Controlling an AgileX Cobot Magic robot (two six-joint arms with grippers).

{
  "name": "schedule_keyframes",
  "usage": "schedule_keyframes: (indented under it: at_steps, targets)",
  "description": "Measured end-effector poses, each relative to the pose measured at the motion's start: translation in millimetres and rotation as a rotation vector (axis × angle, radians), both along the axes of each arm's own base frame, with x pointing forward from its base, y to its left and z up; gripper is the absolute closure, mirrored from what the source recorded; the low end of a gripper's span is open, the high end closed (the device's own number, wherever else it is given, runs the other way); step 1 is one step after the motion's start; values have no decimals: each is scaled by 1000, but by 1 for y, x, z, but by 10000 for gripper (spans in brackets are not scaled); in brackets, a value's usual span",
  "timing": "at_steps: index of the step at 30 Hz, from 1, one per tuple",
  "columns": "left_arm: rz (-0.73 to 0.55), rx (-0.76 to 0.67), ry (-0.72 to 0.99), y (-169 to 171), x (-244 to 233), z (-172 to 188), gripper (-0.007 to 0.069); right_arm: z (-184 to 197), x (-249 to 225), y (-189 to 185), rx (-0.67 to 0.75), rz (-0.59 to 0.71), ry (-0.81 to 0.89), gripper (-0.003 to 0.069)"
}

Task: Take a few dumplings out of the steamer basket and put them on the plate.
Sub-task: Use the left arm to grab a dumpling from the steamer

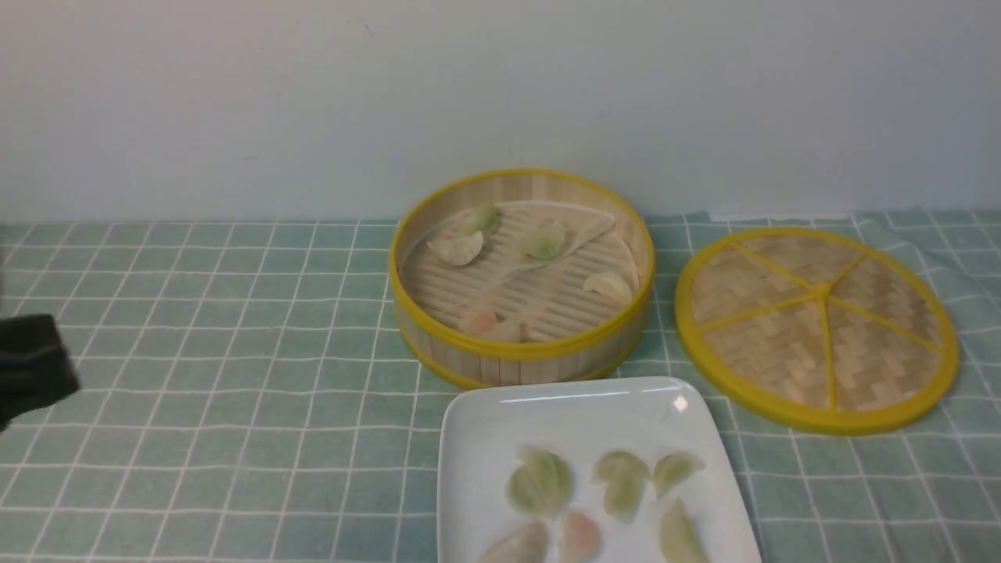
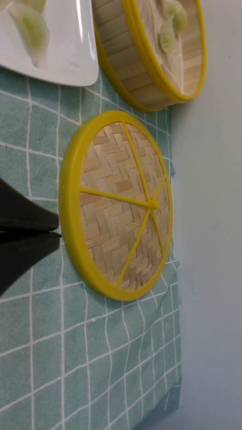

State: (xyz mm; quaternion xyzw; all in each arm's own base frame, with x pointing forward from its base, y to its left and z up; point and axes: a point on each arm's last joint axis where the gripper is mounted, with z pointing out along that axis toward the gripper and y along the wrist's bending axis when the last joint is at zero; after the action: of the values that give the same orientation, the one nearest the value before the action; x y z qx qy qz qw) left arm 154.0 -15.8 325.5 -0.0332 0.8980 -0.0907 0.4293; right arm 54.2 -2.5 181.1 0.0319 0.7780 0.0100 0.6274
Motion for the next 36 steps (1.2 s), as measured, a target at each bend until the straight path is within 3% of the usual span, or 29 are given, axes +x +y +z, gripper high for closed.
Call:
schedule_keyframes:
  at_steps: [5, 10, 13, 21, 27, 31, 36]
  targets:
    - [-190, 114, 255, -8, 77, 3, 631, 0, 0, 0, 0, 0, 0, 673]
    - [-351, 167, 305, -26, 143, 8, 631, 0, 0, 0, 0, 0, 0, 673]
    - [-500, 228, 325, -60, 194, 3, 631, 0, 0, 0, 0, 0, 0, 673]
    - [-643, 335, 287, -121, 258, -3, 631, 0, 0, 0, 0, 0, 0, 673]
    - [-653, 334, 285, -137, 300, -31, 631, 0, 0, 0, 0, 0, 0, 673]
    - [-684, 333, 297, -148, 326, -68, 568, 0, 0, 0, 0, 0, 0, 673]
    - [-727, 375, 288, -160, 340, -107, 378, 0, 0, 0, 0, 0, 0, 673]
